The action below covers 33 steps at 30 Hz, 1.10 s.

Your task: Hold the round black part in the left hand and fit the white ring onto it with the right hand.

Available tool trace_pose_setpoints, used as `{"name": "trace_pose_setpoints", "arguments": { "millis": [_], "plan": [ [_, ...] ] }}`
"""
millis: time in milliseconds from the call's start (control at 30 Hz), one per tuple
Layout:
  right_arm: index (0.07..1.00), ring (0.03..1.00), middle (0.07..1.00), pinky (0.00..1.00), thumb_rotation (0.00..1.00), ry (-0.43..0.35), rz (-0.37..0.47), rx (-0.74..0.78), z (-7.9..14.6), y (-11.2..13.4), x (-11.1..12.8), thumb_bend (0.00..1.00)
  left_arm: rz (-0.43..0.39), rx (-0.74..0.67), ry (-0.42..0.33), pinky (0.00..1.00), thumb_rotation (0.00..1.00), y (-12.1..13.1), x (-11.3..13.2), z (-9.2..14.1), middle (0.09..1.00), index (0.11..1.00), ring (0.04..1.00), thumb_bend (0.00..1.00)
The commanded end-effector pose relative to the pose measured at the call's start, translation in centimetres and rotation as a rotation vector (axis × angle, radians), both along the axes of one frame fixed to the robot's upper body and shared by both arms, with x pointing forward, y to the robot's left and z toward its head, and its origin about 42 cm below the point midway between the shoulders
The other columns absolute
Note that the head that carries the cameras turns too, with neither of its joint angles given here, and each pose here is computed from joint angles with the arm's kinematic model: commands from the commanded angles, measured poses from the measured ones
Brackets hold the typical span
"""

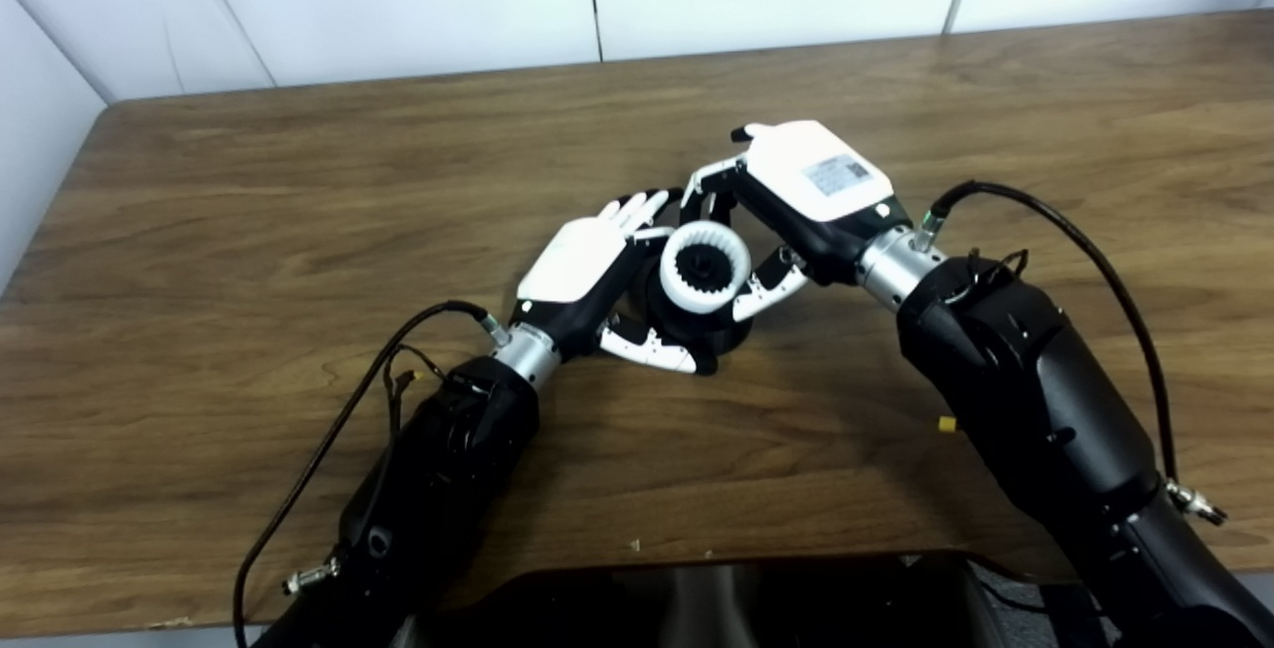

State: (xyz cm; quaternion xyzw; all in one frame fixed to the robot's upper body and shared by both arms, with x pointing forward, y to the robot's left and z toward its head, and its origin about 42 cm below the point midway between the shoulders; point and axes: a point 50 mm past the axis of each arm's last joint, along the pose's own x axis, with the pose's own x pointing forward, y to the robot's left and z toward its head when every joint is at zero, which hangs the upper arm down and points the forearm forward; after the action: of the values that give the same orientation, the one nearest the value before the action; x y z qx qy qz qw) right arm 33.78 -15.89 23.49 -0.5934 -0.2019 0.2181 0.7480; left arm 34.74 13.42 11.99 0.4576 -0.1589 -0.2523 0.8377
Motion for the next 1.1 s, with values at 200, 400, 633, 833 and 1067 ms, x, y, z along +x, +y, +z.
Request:
{"name": "trace_pose_setpoints", "arguments": {
  "millis": [200,400,633,833,1067],
  "plan": [
    [0.585,0.67,0.666,0.88,0.27,0.007,0.022,-0.069,0.22,0.44,0.03,0.67,-0.027,0.047,-0.005,1.0,0.41,-0.68,0.06,-0.08,1.0,0.67,1.0,1.0],
    [0.74,0.775,0.812,0.87,0.42,0.037,0.019,-0.103,0.51,0.24,0.04,0.89,-0.025,0.045,-0.003,1.0,0.4,-0.68,0.07,0.02,1.0,0.669,1.0,1.0],
    [0.746,0.79,0.817,0.86,0.44,0.05,0.019,-0.11,0.72,-0.02,0.03,0.92,-0.024,0.038,-0.008,1.0,0.39,-0.73,0.2,0.18,1.0,0.666,1.0,1.0],
    [0.75,0.783,0.814,0.87,0.44,0.05,0.019,-0.112,0.74,-0.05,0.08,0.92,-0.025,0.042,-0.008,1.0,0.4,-0.75,0.28,0.26,1.0,0.666,1.0,1.0],
    [0.776,0.784,0.819,0.88,0.43,0.05,0.014,-0.111,0.75,-0.17,0.14,0.91,-0.02,0.046,-0.008,1.0,0.4,-0.64,0.37,0.23,1.0,0.667,1.0,1.0]
  ]
}}
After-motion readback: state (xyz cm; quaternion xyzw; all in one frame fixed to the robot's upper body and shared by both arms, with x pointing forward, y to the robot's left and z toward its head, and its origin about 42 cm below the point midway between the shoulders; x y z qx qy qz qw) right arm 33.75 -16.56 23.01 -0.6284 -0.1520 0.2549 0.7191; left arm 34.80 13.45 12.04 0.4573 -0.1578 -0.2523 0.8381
